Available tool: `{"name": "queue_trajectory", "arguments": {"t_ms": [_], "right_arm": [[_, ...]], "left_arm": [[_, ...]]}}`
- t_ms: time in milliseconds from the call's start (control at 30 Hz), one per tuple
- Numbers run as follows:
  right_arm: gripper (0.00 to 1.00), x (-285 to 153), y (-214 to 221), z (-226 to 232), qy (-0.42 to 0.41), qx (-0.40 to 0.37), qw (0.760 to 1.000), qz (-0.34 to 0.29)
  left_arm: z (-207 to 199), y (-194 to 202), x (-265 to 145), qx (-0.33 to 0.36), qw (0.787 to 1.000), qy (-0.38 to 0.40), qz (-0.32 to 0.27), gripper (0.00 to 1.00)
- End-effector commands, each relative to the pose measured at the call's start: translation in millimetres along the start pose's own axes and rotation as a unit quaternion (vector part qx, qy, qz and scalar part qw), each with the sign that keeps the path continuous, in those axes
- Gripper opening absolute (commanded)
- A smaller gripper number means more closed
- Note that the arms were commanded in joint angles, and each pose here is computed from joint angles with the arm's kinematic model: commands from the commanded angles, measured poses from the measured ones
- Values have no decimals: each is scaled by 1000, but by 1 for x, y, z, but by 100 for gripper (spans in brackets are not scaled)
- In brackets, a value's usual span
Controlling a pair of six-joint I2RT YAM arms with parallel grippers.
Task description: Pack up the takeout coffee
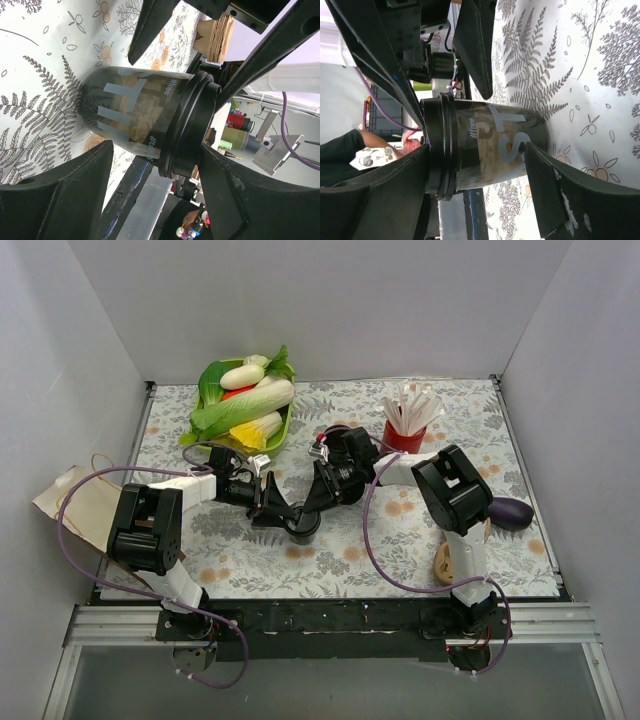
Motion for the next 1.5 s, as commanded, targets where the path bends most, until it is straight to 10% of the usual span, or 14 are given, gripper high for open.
{"name": "queue_trajectory", "arguments": {"t_ms": [0,833,1267,1467], "right_arm": [[79,1,2,6,-43,-13,999,6],[76,-8,2,36,-119,-180,976,-24],[98,-11,-32,50,-46,-218,974,-37],[98,-25,-51,70,24,-409,911,-38]], "left_arm": [[-3,1,-1,0,1000,10,-3,66],[16,3,5,-5,1000,-19,-6,65],[15,2,5,4,1000,-18,-6,65],[14,1,4,15,999,-26,-11,65]]}}
Point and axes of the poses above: each gripper's point midway between its finger pads, its own x axis out along the fingers, its own z axis along the line the jaws close on, y = z × x, the point moved 6 cm from there along -x, back along the fingers, and after that the axes turned 5 degrees about x, right-handed, at the moved point
